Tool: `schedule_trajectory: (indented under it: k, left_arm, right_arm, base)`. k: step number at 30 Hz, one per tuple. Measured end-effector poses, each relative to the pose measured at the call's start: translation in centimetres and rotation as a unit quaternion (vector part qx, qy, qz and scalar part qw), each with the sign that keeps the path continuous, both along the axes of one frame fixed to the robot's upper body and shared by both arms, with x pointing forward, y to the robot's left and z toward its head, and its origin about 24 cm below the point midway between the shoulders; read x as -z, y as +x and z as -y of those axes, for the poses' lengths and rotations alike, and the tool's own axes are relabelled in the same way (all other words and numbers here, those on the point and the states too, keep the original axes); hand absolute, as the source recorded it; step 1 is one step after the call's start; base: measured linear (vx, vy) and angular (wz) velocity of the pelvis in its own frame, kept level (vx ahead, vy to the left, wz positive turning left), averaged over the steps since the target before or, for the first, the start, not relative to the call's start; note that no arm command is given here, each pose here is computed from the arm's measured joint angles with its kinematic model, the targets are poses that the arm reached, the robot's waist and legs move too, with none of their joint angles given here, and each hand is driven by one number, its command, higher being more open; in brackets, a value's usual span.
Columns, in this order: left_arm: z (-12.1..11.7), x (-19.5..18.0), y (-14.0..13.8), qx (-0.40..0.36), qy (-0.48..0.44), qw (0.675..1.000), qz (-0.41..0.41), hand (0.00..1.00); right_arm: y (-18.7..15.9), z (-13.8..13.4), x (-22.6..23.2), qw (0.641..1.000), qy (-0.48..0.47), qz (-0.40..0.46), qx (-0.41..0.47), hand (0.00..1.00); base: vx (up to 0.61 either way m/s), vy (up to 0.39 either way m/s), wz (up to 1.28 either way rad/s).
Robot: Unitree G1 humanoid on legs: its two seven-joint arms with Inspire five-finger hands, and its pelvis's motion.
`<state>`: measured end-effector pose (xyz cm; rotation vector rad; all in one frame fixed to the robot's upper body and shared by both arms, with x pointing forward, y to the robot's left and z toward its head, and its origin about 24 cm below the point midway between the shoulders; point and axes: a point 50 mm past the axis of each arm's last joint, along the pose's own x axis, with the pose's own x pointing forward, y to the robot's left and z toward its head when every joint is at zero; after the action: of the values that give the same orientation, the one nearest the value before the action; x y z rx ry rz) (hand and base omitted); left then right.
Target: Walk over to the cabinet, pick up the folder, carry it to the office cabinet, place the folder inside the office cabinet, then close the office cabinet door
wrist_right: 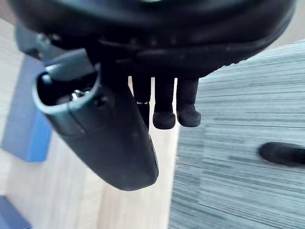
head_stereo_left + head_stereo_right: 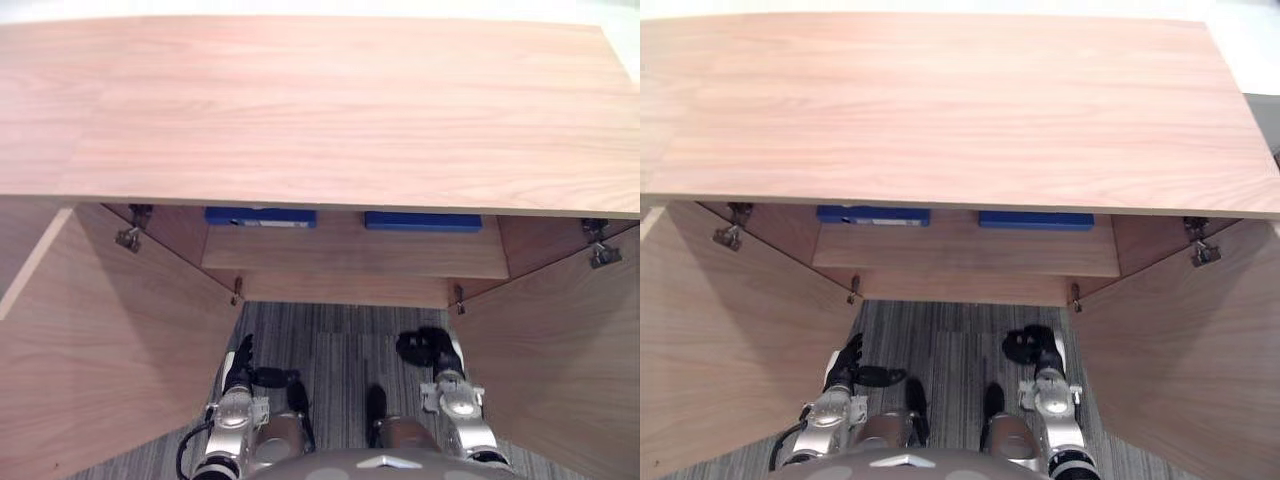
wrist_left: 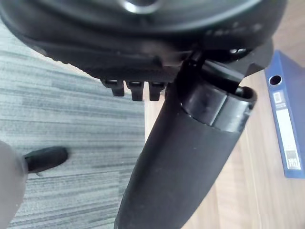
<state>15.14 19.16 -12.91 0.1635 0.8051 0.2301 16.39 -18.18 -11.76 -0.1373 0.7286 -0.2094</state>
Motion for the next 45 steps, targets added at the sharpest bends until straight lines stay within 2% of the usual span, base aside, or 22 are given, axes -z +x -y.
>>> schedule_trajectory:
  k: [4,5,13,31,36,39,45]
  left_arm:
    - [0.0,0.8,-1.1,-0.003,-0.003,1.0,-0.031,1.0]
    - [0.0,1.0,-1.4,-0.004,-0.004,0.999,-0.039,1.0]
    - [-0.4,2.3,-4.4,-0.035,-0.011,0.995,-0.094,1.0]
    - [-0.5,2.7,-5.2,-0.043,-0.011,0.992,-0.116,1.0]
    - [-0.5,2.7,-5.3,-0.044,-0.01,0.992,-0.119,1.0]
    - [-0.5,2.7,-5.3,-0.045,-0.01,0.992,-0.12,1.0]
    - [-0.5,2.6,-5.1,-0.048,-0.006,0.992,-0.114,1.0]
  right_arm:
    - [-2.7,0.6,2.0,0.997,0.003,-0.071,0.033,0.0]
    - [-3.2,0.9,2.3,0.995,0.002,-0.084,0.046,1.0]
    - [-5.2,1.6,3.4,0.986,0.006,-0.131,0.102,1.0]
    - [-7.4,2.9,4.1,0.967,0.038,-0.166,0.191,1.0]
    - [-8.8,3.9,4.2,0.939,0.079,-0.156,0.296,1.0]
    - [-9.9,5.0,4.1,0.909,0.1,-0.136,0.381,1.0]
    - [-10.5,8.5,2.1,0.854,0.093,-0.037,0.51,1.0]
  base:
    - [-0.01,0.001,-0.01]
    - [-0.06,0.007,-0.03]
    - [-0.13,0.015,-0.03]
    - [-0.01,0.017,-0.23]
    - [0.04,0.008,-0.55]
    - [0.04,-0.009,-0.64]
    - [0.03,-0.013,-0.57]
